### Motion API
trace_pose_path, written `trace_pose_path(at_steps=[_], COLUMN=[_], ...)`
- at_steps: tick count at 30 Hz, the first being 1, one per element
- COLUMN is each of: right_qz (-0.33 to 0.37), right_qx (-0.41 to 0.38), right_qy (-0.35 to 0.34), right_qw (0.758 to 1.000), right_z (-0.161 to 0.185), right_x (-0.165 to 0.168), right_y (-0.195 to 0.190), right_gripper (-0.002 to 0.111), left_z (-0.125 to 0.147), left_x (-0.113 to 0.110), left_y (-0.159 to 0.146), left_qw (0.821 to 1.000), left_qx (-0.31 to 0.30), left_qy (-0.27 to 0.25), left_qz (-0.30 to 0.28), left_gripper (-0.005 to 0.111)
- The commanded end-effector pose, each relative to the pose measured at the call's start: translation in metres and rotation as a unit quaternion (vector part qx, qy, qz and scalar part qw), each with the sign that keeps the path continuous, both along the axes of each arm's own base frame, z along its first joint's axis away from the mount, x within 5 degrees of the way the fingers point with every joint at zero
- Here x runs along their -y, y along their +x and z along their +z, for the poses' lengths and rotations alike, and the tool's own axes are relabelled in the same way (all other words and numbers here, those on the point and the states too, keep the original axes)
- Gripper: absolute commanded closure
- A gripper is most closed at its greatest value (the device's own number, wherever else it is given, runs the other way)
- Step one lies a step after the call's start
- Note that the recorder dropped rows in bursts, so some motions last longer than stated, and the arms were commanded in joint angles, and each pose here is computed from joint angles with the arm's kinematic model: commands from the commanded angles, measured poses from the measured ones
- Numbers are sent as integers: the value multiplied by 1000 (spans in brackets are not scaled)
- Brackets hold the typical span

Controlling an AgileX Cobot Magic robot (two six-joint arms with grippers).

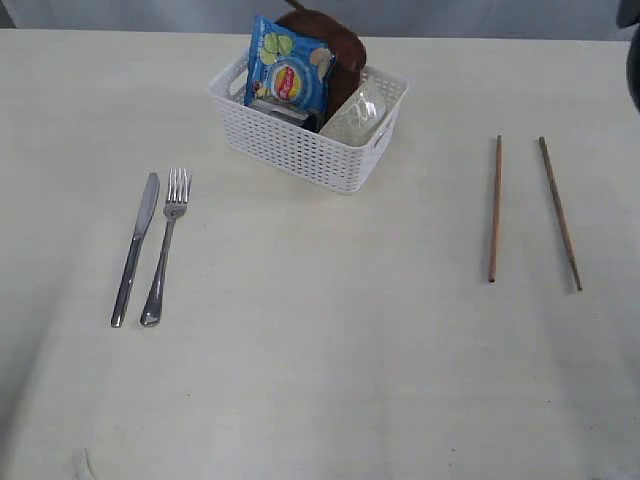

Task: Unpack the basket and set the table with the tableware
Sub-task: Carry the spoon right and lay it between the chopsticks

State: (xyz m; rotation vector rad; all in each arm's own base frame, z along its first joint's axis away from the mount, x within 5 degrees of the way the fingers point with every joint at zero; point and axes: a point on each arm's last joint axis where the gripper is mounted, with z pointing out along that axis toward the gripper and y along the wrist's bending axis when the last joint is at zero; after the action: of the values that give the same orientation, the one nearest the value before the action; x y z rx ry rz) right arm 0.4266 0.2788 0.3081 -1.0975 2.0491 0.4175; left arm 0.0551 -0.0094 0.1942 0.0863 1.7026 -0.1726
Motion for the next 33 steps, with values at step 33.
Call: trace_pose_path(at_steps=[33], right_qz=[-429], right_qx=[-322], right_qy=[-22], right_qw=[844], right_z=[-141], right_x=[261], right_y=[5], right_gripper=[109], left_z=[0], left_x=[0], left_y=[0], left_qw=[1000], left_qx=[3], left_qy=[-3], left_qz=[-1], left_gripper=[107])
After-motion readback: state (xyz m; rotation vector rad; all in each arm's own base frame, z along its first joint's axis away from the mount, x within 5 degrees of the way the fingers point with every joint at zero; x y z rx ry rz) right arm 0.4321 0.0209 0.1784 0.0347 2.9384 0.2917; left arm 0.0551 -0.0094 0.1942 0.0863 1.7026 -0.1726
